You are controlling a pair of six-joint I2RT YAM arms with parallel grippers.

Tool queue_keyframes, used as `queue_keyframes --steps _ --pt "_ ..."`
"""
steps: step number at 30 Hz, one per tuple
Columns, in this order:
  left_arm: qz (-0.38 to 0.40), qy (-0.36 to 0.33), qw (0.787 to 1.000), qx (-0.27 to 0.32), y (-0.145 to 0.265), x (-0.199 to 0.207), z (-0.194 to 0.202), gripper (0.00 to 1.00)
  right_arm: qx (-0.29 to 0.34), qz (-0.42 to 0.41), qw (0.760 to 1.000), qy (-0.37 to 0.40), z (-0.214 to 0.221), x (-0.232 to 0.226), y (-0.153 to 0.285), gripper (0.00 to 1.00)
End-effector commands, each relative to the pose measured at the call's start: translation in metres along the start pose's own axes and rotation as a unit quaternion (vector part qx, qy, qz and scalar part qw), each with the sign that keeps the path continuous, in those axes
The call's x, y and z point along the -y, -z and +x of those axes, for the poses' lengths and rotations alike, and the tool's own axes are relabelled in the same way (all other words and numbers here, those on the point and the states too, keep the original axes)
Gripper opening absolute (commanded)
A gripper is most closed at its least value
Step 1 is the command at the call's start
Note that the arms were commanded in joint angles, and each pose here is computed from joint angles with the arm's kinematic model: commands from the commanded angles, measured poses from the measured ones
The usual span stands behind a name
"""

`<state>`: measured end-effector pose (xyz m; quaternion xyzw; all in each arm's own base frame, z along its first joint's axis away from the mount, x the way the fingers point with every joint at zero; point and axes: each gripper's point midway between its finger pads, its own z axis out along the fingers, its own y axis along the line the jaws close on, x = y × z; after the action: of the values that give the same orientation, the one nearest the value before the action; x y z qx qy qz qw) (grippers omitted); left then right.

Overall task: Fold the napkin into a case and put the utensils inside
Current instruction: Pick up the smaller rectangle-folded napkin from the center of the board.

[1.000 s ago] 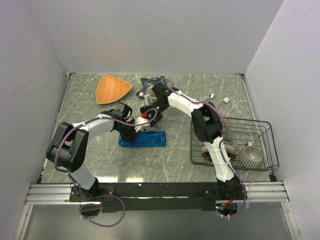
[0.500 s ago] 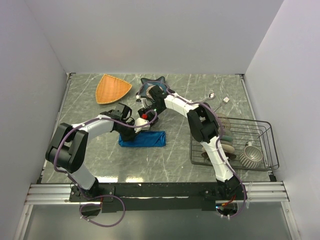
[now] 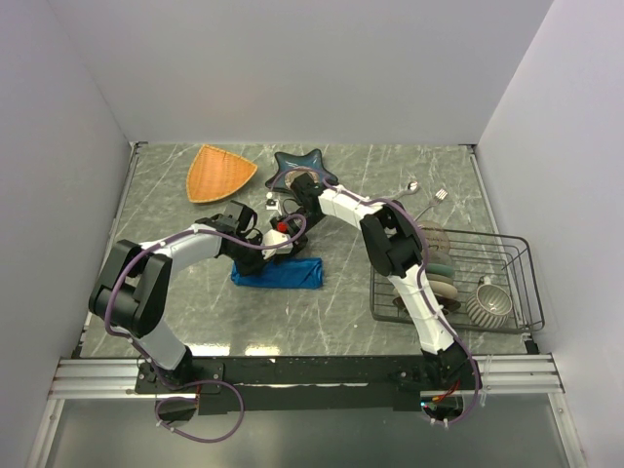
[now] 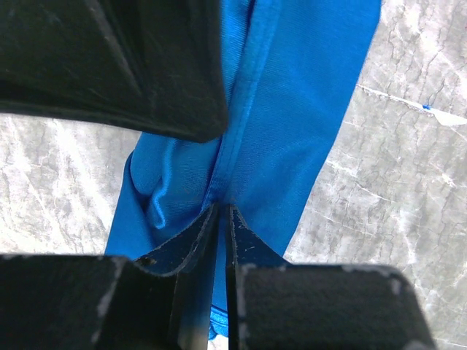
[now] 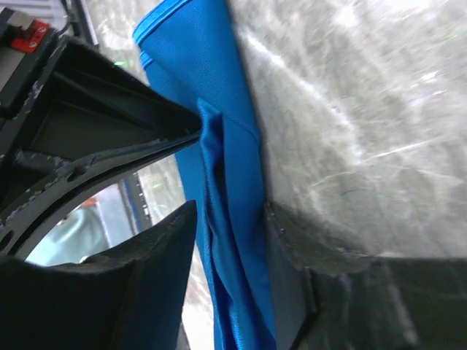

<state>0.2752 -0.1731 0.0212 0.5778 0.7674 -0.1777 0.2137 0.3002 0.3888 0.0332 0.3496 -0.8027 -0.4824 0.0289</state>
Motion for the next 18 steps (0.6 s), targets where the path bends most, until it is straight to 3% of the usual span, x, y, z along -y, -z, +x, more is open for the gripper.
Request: queue_keyframes --steps 1,4,9,18 --pt "0.03 0.009 0.999 -0.037 -0.015 0.015 0.028 0.16 -0.033 0.001 0.999 -0.032 0.021 0.009 -0.012 0.57" --pt "0.029 0.01 0.999 -0.035 -0.016 0.014 0.027 0.16 -0.037 0.004 0.999 -0.039 0.024 0.012 -0.013 0.61" --pt "0.028 0.013 0.999 -0.035 -0.016 0.014 0.027 0.15 -0.047 0.018 0.998 -0.046 0.03 0.025 -0.018 0.57" --pt "0.029 0.014 0.999 -0.035 -0.017 0.014 0.027 0.15 -0.03 0.006 0.997 -0.07 0.023 0.021 -0.011 0.31"
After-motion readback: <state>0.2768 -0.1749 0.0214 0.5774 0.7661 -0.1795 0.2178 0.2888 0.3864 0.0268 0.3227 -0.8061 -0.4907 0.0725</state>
